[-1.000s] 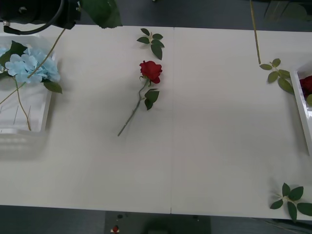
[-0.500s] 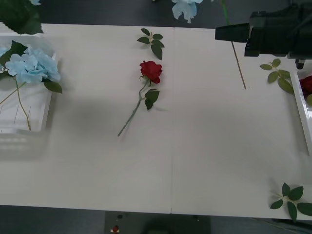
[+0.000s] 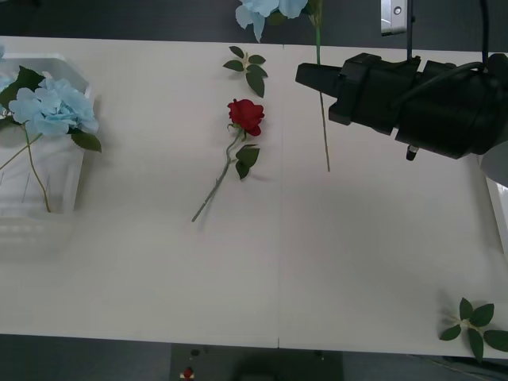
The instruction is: Put the red flowers into the right box and the blue flowers into the left box
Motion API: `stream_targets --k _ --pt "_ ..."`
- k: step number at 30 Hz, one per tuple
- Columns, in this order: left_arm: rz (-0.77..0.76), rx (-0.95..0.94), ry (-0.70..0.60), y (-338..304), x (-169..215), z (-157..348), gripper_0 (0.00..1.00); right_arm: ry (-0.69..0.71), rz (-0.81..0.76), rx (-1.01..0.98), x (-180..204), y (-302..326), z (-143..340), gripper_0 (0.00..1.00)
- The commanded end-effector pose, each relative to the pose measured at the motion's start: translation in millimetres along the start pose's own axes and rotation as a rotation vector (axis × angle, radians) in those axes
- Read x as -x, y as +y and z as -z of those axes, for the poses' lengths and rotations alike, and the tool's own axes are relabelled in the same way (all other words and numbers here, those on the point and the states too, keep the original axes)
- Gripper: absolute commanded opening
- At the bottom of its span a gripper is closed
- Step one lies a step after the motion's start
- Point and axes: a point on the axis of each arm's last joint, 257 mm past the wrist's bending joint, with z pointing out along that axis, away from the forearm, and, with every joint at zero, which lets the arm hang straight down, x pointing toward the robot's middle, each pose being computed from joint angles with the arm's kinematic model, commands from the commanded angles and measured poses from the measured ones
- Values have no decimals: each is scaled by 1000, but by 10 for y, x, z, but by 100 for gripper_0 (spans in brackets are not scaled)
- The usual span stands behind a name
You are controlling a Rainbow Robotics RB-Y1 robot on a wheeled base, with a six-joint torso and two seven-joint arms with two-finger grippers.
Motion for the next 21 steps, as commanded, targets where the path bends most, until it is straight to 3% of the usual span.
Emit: stream_targets --k 1,12,21 --pt "-118 59 -5 252 -25 -115 0 -47 42 35 83 243 -150 0" --pt "-183 172 13 537 -88 -514 0 -16 40 22 -153 231 -496 0" --pt "-184 240 -23 689 -148 -965 0 -47 9 36 14 238 -715 0"
